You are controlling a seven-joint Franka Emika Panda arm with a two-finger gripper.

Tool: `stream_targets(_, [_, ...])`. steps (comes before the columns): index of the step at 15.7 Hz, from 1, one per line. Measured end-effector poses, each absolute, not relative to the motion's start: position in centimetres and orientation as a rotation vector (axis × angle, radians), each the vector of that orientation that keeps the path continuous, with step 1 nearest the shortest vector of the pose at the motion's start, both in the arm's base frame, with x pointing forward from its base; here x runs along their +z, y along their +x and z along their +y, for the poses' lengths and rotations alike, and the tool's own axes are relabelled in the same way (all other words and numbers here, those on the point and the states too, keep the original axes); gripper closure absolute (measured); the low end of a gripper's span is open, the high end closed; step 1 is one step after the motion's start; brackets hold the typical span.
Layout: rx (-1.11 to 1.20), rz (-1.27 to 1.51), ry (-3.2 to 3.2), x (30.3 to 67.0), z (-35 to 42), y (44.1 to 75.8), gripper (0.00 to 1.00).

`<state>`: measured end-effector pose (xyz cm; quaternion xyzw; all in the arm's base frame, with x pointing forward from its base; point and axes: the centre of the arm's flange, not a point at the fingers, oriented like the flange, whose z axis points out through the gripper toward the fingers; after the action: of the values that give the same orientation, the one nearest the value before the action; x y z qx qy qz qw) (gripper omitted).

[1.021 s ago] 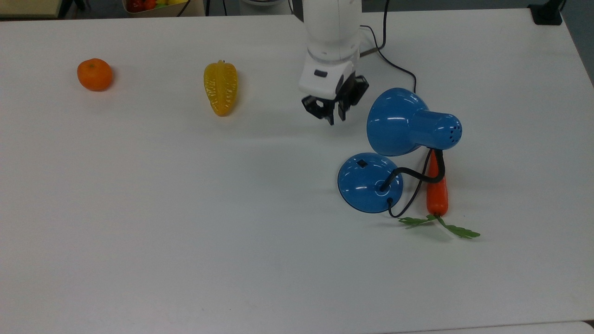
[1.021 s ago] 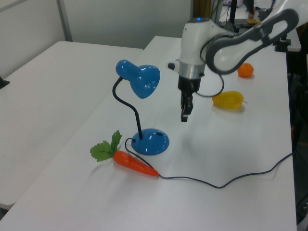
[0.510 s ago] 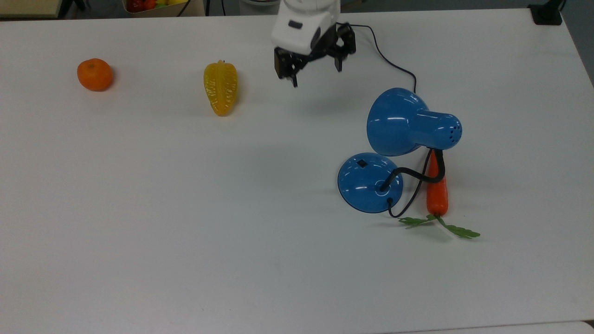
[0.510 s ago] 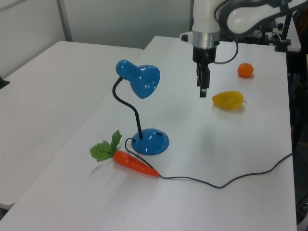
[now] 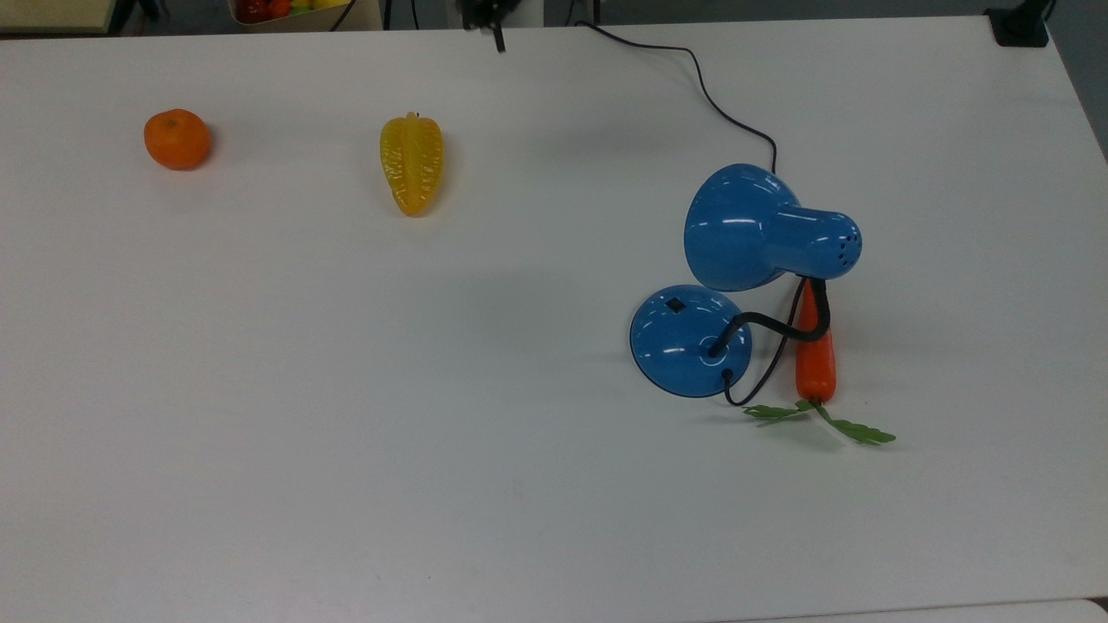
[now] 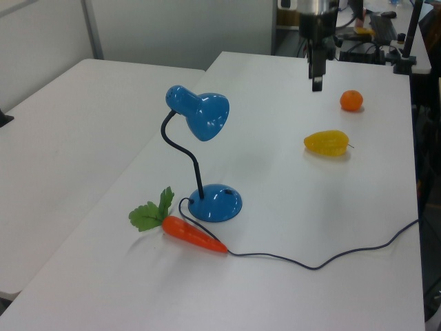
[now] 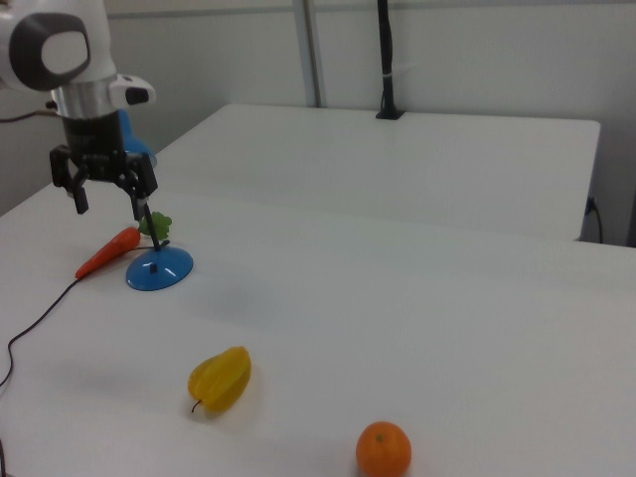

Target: Turn off lamp

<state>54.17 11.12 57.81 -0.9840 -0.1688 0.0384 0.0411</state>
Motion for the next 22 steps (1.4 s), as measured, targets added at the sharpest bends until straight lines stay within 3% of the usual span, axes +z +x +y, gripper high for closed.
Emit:
stream_targets(8, [0.050,-0.187,-3.052,61.9,6.0,53.6,0.00])
stream_targets(16, [-0.226,-0.212,-3.041,62.8,4.6,56.0,0.00])
stream_targets(22, [-0.236,-0.232,-3.040,62.7,4.8,56.2,0.00])
